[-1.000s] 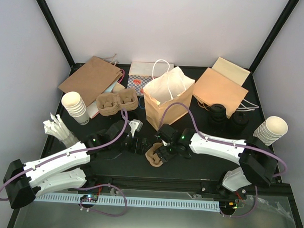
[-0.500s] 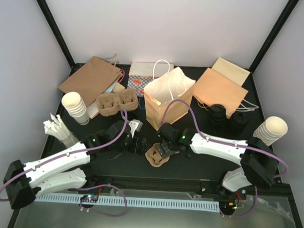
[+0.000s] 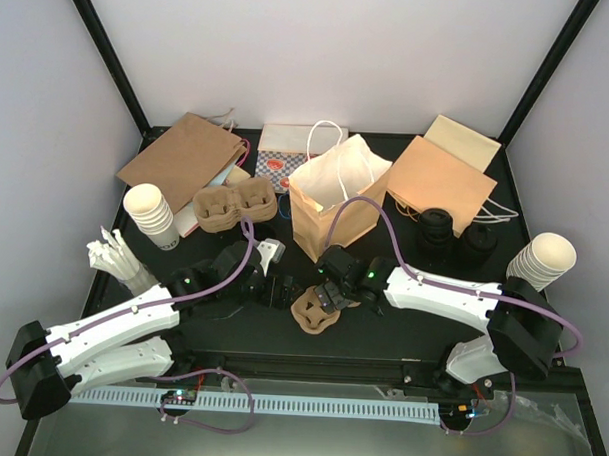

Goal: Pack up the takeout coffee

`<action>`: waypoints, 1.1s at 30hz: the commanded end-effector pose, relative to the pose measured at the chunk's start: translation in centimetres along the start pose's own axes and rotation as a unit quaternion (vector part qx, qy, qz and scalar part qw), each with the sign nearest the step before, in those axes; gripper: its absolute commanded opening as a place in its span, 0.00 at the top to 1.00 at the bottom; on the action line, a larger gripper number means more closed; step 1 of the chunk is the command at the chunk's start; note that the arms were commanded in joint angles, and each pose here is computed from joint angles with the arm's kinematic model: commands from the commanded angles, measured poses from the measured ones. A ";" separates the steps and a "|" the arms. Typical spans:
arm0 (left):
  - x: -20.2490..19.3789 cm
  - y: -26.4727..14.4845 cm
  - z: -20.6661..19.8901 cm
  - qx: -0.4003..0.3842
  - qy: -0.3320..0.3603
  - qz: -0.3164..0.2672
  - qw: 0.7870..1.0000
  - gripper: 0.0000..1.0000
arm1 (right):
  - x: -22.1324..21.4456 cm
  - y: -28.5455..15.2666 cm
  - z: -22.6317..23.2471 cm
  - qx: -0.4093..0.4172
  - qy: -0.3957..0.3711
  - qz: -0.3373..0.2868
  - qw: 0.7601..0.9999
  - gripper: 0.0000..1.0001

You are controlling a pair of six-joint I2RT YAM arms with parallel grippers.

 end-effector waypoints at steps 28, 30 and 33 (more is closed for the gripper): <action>1.0 -0.4 -0.5 -0.006 0.006 -0.012 1.000 0.01 | -1.1 1.7 1.4 0.028 -0.018 0.034 0.999 0.05; 1.0 -0.4 -0.5 -0.006 0.006 -0.013 1.000 0.01 | -1.2 1.8 1.5 0.032 -0.021 0.038 0.999 0.08; 1.0 -0.4 -0.5 -0.006 0.006 -0.013 1.000 0.01 | -1.4 2.0 1.7 0.034 -0.025 0.045 0.998 0.12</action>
Point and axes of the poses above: each gripper's point midway between its finger pads, its own y axis out along the fingers, its own z axis along the line the jaws close on, x = y × z, the point moved 2 cm from there along -y, back along the fingers, and after that the axes turned 4 degrees about y, right-handed, at the moved point
